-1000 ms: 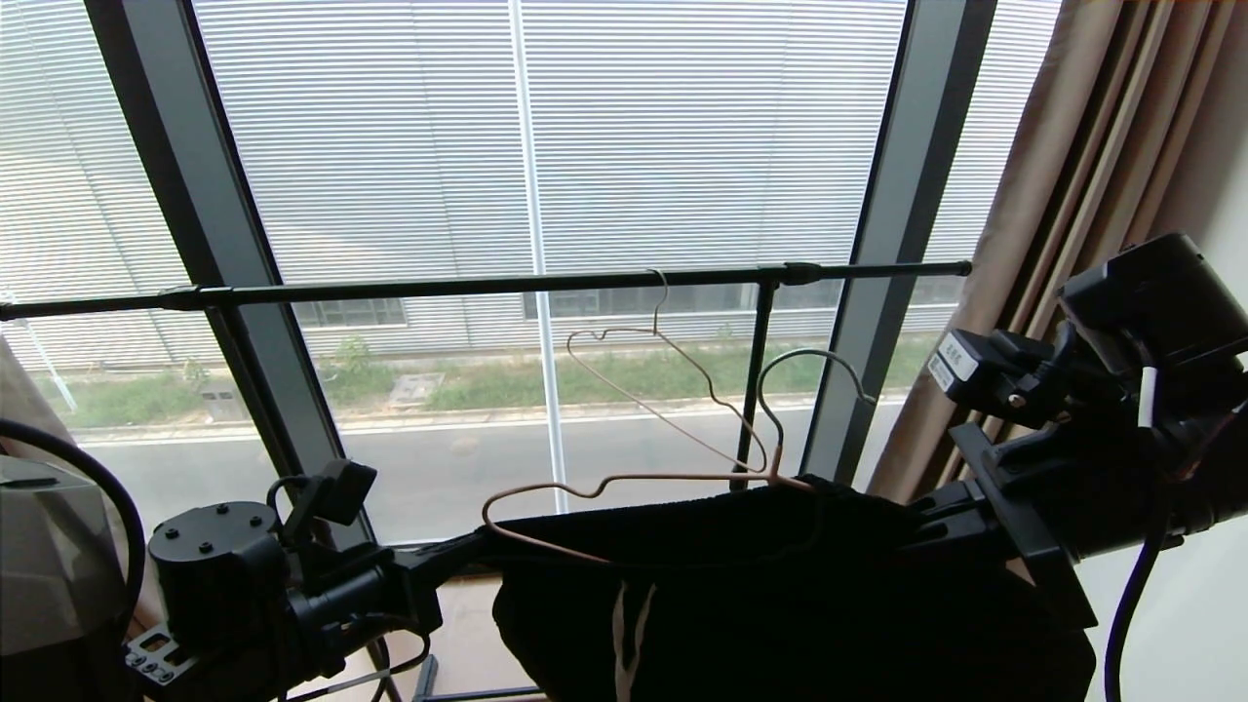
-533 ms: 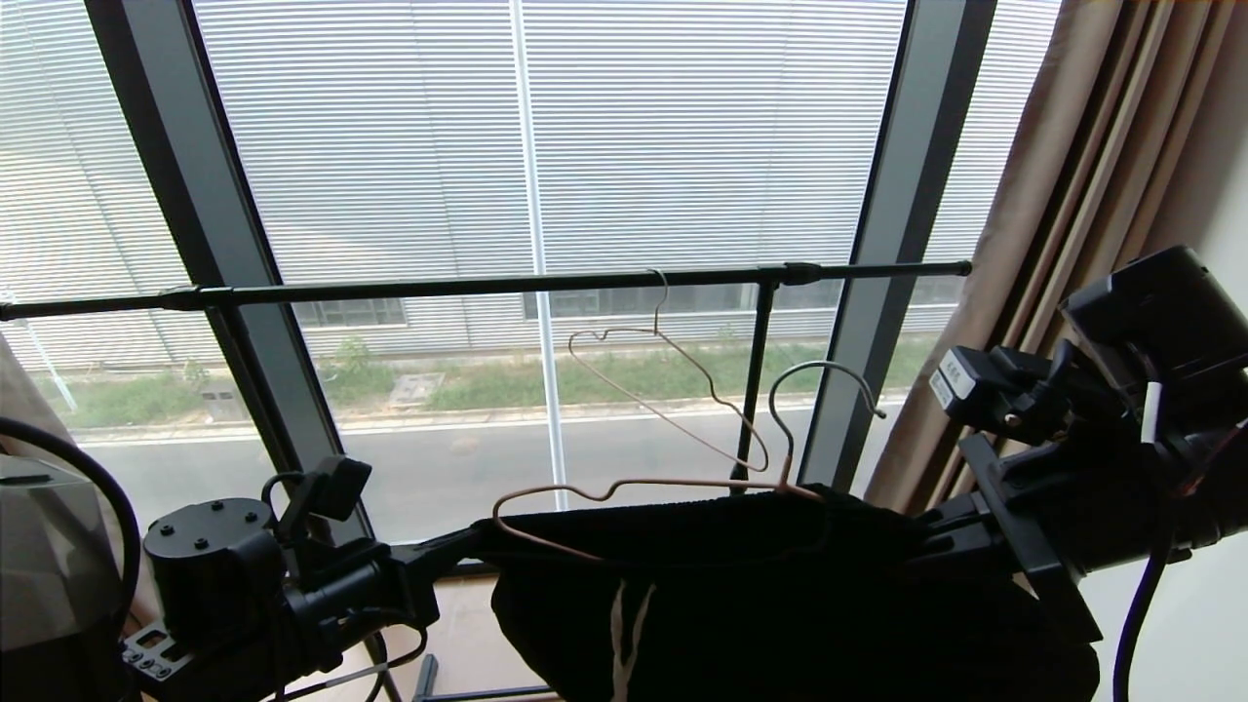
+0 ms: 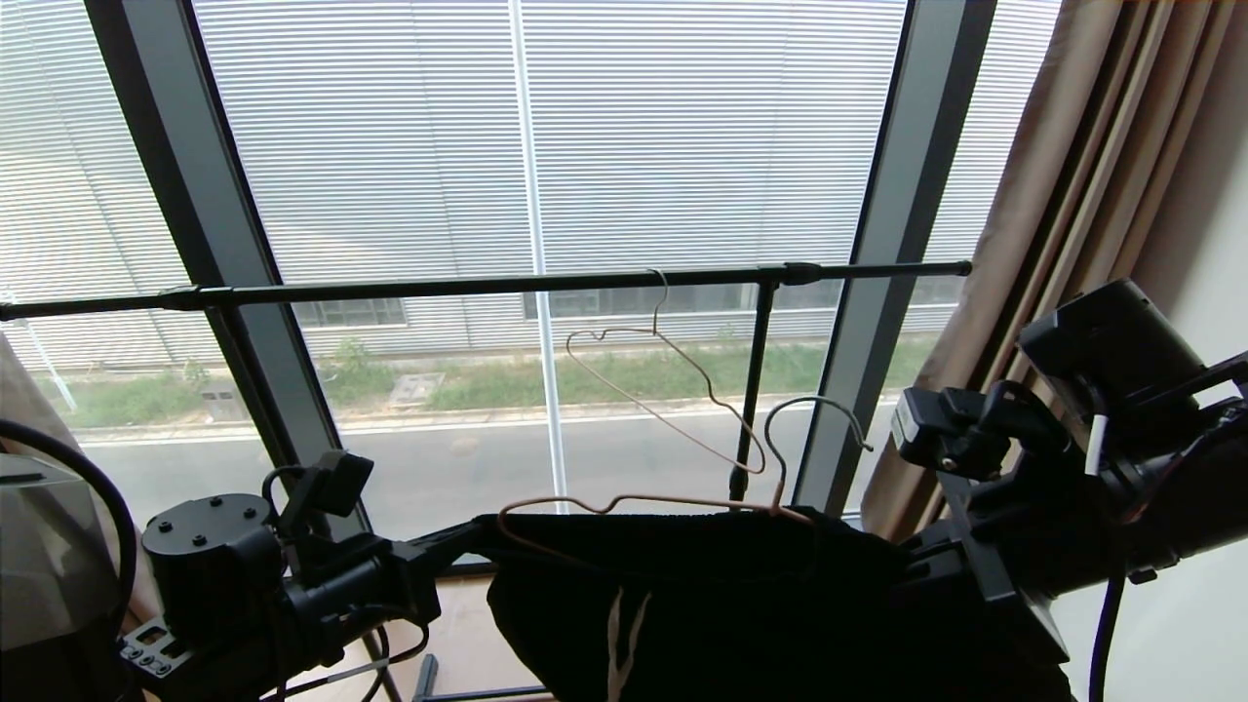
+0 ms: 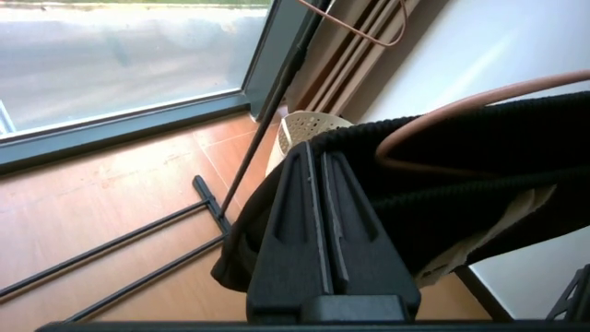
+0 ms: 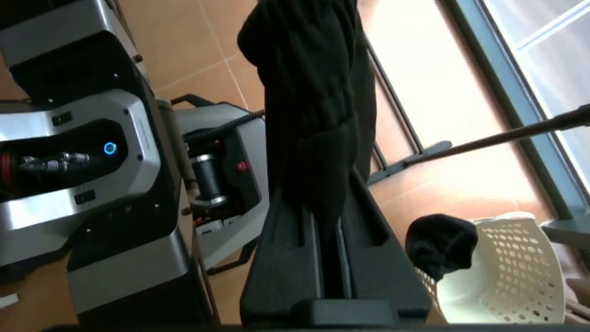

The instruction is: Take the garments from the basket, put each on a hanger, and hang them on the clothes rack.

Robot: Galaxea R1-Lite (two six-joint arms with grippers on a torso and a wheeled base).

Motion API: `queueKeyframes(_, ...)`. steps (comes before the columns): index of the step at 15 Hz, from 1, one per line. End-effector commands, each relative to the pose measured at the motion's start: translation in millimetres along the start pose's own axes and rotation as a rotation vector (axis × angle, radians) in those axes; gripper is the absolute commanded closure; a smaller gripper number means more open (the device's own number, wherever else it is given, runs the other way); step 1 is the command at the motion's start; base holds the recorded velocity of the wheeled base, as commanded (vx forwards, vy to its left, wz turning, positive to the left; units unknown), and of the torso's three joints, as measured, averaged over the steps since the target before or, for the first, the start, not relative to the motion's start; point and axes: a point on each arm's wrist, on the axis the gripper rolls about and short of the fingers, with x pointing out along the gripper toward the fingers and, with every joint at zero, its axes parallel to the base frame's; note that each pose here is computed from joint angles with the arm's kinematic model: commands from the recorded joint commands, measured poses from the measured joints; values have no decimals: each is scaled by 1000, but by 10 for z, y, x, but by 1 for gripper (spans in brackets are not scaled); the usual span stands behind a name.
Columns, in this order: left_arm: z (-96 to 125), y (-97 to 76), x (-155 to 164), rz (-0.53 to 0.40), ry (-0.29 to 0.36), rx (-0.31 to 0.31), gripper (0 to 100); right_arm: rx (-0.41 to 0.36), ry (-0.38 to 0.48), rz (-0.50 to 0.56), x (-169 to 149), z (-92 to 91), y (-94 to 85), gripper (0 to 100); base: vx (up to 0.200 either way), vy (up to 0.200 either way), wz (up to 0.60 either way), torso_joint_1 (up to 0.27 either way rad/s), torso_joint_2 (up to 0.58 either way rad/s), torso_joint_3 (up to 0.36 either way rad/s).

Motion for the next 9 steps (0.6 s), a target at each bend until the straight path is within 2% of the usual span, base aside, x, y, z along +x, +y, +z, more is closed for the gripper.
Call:
queueKeyframes(1, 8, -8, -1, -5, -4, 2, 100, 10, 22, 13, 75, -7, -30, 100, 0, 0, 0, 0, 0, 0)
queueKeyframes(4, 81, -34, 18, -21, -37, 22, 100, 24, 66, -14, 160, -18, -93, 100, 0, 0, 0, 0, 0, 0)
queueKeyframes(6, 112, -50, 47, -31, -52, 62, 100, 25, 106, -71, 183, -23, -124, 100, 0, 0, 0, 0, 0, 0)
queueKeyframes(9, 175, -76, 93, -48, -80, 93, 100, 32, 120, -73, 218, -28, -147, 100, 0, 0, 0, 0, 0, 0)
